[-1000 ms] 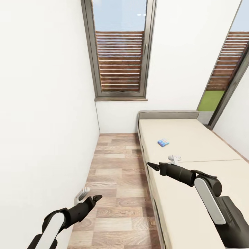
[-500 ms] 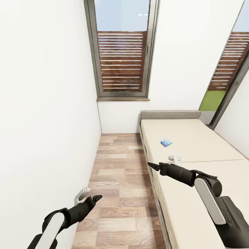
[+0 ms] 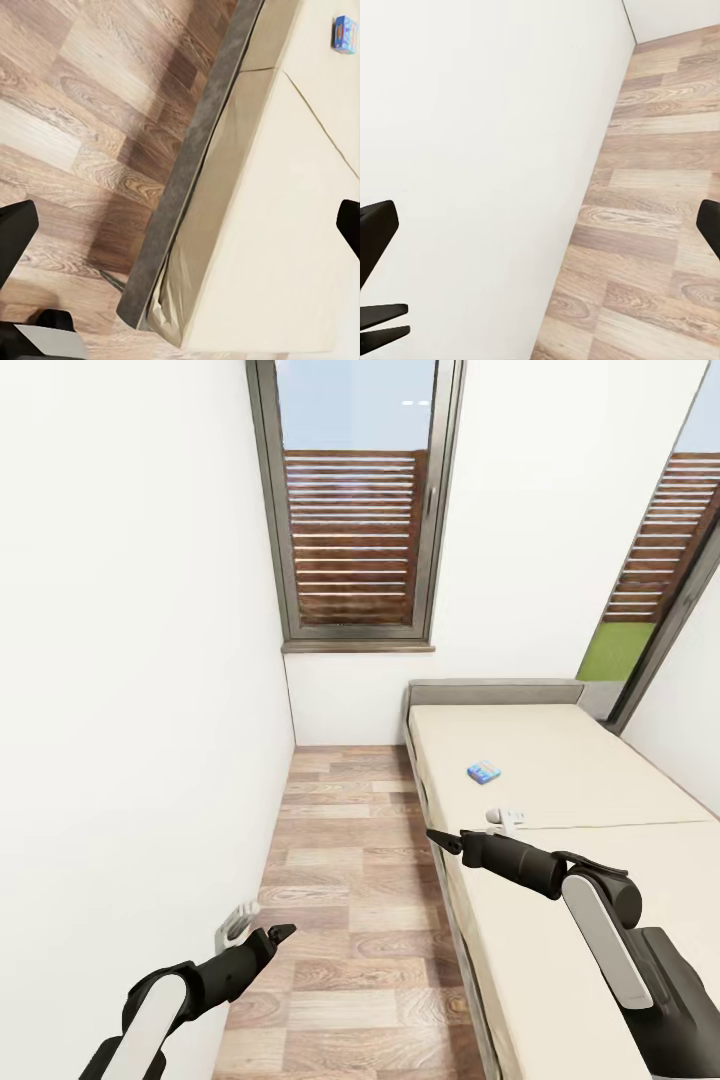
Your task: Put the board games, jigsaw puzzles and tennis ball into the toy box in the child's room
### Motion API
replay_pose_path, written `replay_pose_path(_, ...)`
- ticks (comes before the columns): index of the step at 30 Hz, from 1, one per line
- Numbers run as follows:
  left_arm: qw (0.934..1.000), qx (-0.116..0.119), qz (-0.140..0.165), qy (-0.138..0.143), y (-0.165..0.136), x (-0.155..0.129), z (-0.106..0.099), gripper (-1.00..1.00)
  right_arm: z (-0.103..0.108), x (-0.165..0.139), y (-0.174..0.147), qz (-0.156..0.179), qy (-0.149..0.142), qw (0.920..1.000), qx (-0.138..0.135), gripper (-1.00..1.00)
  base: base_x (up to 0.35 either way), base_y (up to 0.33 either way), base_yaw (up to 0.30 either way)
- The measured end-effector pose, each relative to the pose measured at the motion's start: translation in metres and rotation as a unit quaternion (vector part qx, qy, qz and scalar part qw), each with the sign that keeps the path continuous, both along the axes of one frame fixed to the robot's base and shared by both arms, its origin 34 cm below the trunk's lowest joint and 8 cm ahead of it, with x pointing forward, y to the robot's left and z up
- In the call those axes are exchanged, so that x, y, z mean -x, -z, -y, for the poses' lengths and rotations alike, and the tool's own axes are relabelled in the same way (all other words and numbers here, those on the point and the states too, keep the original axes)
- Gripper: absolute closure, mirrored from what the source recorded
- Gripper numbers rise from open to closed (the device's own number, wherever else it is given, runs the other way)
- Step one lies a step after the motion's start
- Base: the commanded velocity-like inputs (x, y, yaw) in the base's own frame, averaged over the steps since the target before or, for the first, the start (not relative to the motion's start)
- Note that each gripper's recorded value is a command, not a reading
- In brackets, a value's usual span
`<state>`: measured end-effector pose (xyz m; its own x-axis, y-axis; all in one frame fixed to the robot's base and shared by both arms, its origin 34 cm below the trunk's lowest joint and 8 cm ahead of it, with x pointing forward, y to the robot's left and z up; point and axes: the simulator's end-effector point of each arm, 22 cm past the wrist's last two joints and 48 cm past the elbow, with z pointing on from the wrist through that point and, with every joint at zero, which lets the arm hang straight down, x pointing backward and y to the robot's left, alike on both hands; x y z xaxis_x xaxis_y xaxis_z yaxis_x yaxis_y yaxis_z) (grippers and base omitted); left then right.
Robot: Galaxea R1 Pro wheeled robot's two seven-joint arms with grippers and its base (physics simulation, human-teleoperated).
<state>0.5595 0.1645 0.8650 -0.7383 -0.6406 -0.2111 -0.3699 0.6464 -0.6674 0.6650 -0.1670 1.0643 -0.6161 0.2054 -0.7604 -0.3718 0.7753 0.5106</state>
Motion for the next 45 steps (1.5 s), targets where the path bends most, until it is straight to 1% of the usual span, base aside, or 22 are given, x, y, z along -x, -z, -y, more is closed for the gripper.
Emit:
replay_pose_path(10, 1.0000, 0.000, 0.001, 0.000, -0.0006, -0.0002, 0.0003, -1.00, 0.0000, 0.0001, -0.0001, 0.000, 0.000, 1.0000, 0.000, -1.00, 0.005, 0.004, 0.000)
replay_pose_path(16, 1.0000, 0.000, 0.001, 0.001, -0.0011, -0.0001, 0.0003, -1.00, 0.0002, 0.0003, -0.0005, 0.000, 0.000, 1.0000, 0.000, -1.00, 0.148, 0.001, 0.000)
replay_pose_path(45, 1.0000, 0.000, 0.002, 0.001, -0.0020, -0.0004, 0.0011, -1.00, 0.0012, 0.0003, -0.0005, 0.001, 0.001, 1.0000, 0.001, -1.00, 0.314, 0.000, 0.000)
